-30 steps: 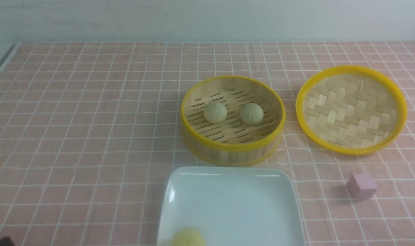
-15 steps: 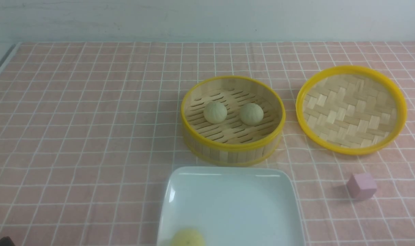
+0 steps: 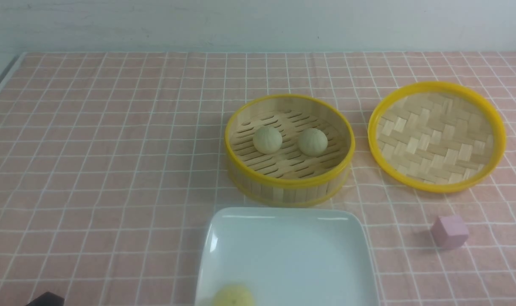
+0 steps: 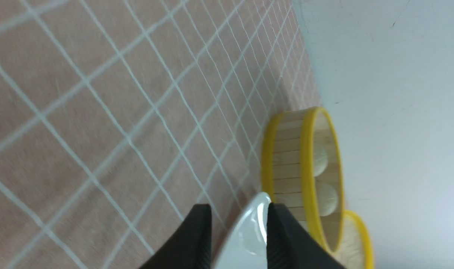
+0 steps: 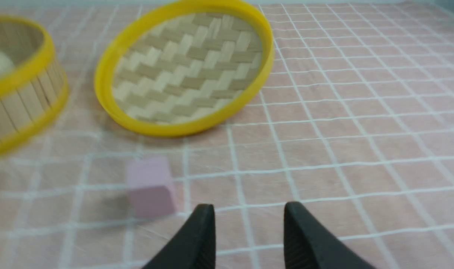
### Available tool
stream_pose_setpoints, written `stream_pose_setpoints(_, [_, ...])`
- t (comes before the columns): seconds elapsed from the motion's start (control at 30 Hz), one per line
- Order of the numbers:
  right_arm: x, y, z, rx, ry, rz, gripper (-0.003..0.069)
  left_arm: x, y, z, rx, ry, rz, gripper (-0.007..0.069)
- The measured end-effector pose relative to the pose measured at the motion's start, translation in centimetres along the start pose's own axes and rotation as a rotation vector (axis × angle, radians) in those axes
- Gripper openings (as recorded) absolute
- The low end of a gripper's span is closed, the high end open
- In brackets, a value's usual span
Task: Put the steamed buns into the plate on the pink tablecloth.
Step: 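Reach toward a bun in the bamboo steamer with the right gripper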
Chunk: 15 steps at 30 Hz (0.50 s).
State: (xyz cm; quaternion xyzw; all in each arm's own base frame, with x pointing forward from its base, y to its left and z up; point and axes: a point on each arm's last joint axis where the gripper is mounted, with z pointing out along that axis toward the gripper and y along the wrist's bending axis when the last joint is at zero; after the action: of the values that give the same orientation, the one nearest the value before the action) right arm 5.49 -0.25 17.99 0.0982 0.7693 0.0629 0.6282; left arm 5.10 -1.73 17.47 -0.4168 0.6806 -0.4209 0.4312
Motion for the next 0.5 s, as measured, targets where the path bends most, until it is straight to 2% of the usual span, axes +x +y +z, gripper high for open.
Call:
stream_pose_setpoints(0.03, [0.0, 0.0, 0.0, -0.001, -0.003, 0.015, 0.0239, 0.0, 0.0, 0.0, 0.000, 0.000, -0.004, 0.0239])
stream_pose_setpoints(0.07, [-0.1, 0.3, 0.0, -0.039, -0.011, 0.260, 0.0239, 0.0, 0.0, 0.0, 0.002, 0.003, -0.029, 0.0239])
stream_pose_setpoints(0.1, [-0.2, 0.5, 0.0, -0.063, -0.008, 0.420, 0.0239, 0.0, 0.0, 0.0, 0.002, 0.003, -0.034, 0.0239])
stream_pose_setpoints(0.17, [-0.2, 0.8, 0.0, -0.089, 0.005, 0.657, 0.0239, 0.0, 0.0, 0.0, 0.000, 0.000, -0.031, 0.0239])
stream_pose_setpoints(0.23, [-0.2, 0.9, -0.1, -0.107, 0.021, 0.825, 0.0239, -0.1, 0.1, 0.0, -0.006, -0.008, -0.012, 0.0239])
stream_pose_setpoints(0.3, [-0.2, 1.0, -0.1, -0.116, 0.030, 0.923, 0.0239, -0.2, 0.1, 0.0, -0.015, -0.020, 0.030, 0.0239])
stream_pose_setpoints(0.5, [-1.0, 1.1, -0.1, -0.165, -0.040, 1.051, 0.0239, -0.4, 0.0, 0.0, -0.005, -0.052, 0.075, 0.0237])
